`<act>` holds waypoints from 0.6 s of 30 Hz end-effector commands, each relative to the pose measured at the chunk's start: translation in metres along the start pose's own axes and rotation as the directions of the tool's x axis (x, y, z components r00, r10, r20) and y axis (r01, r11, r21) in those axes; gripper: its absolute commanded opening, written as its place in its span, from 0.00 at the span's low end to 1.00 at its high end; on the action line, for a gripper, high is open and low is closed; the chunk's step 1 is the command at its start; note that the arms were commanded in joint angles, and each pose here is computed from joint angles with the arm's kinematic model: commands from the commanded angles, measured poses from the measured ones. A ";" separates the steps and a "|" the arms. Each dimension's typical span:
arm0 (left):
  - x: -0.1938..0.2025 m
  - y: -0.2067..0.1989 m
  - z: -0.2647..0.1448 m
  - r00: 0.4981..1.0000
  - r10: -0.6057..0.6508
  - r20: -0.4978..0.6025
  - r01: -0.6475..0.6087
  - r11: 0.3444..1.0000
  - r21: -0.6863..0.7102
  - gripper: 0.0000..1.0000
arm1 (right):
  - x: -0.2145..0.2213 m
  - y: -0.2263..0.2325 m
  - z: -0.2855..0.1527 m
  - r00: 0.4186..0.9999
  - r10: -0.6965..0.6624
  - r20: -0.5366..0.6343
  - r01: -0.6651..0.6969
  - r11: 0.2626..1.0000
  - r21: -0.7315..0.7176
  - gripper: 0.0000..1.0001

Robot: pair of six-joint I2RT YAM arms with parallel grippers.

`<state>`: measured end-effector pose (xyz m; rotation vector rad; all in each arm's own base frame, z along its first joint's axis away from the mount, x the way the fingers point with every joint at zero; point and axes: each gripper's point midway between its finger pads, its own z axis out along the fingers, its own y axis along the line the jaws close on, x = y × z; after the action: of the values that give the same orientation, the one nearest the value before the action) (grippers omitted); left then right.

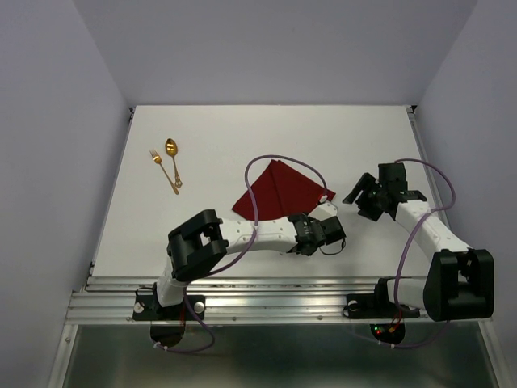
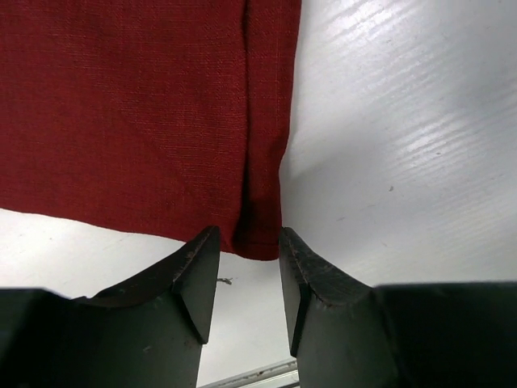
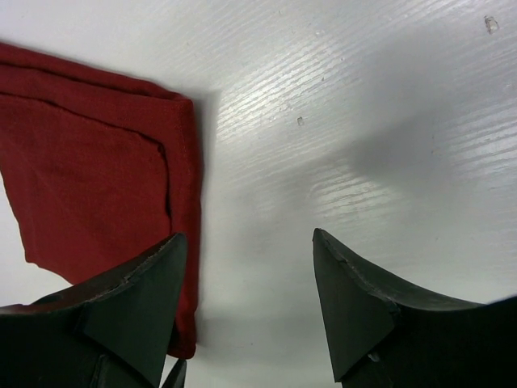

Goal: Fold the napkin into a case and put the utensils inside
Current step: Pick up the upper triangle-folded napkin from the center of the board.

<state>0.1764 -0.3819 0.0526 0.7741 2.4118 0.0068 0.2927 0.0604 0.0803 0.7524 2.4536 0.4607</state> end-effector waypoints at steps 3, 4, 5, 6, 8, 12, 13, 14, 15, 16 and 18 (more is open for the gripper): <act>-0.002 0.012 0.000 0.999 0.025 0.031 -0.022 0.997 -0.075 0.45 | -0.005 0.009 -0.008 1.000 -0.017 0.013 0.017 0.999 -0.046 0.70; -0.002 0.013 0.001 0.999 0.029 0.032 -0.026 0.996 -0.083 0.44 | -0.006 0.009 -0.008 1.000 -0.018 0.015 0.019 0.999 -0.046 0.70; -0.001 0.012 0.002 0.999 0.028 0.033 -0.026 0.996 -0.084 0.43 | -0.007 0.011 -0.009 1.000 -0.019 0.018 0.020 0.999 -0.049 0.70; -0.001 0.012 0.003 0.999 0.032 0.032 -0.029 0.996 -0.087 0.41 | -0.007 0.011 -0.008 1.000 -0.021 0.014 0.021 0.998 -0.053 0.70; 0.000 0.011 0.007 0.999 0.035 0.029 -0.032 0.996 -0.089 0.40 | -0.007 0.016 -0.009 1.000 -0.020 0.005 0.021 0.997 -0.069 0.70; 0.000 0.009 0.006 0.999 0.040 0.031 -0.037 0.997 -0.074 0.41 | -0.010 0.020 -0.013 1.000 -0.020 0.014 0.021 0.996 -0.084 0.70; 0.002 0.008 0.006 0.999 0.042 0.028 -0.040 0.997 -0.069 0.42 | -0.010 0.020 -0.013 1.000 -0.018 0.016 0.020 0.996 -0.084 0.70; 0.001 0.007 0.007 0.999 0.043 0.030 -0.041 0.997 -0.062 0.43 | -0.010 0.020 -0.013 1.000 -0.021 0.016 0.023 0.996 -0.084 0.70; 0.002 0.007 0.008 0.998 0.049 0.026 -0.047 0.997 -0.061 0.46 | -0.011 0.021 -0.013 1.000 -0.022 0.019 0.023 0.996 -0.085 0.71; 0.004 0.005 0.009 0.998 0.053 0.021 -0.052 0.997 -0.053 0.47 | -0.010 0.020 -0.013 1.000 -0.021 0.015 0.023 0.996 -0.083 0.71; 0.006 0.004 0.010 0.998 0.057 0.017 -0.056 0.997 -0.049 0.52 | -0.009 0.019 -0.012 1.000 -0.019 0.012 0.020 0.996 -0.082 0.71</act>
<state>0.1809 -0.3777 0.0424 0.7976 2.3831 0.0723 0.2908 0.0685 0.0831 0.7306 2.4658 0.5202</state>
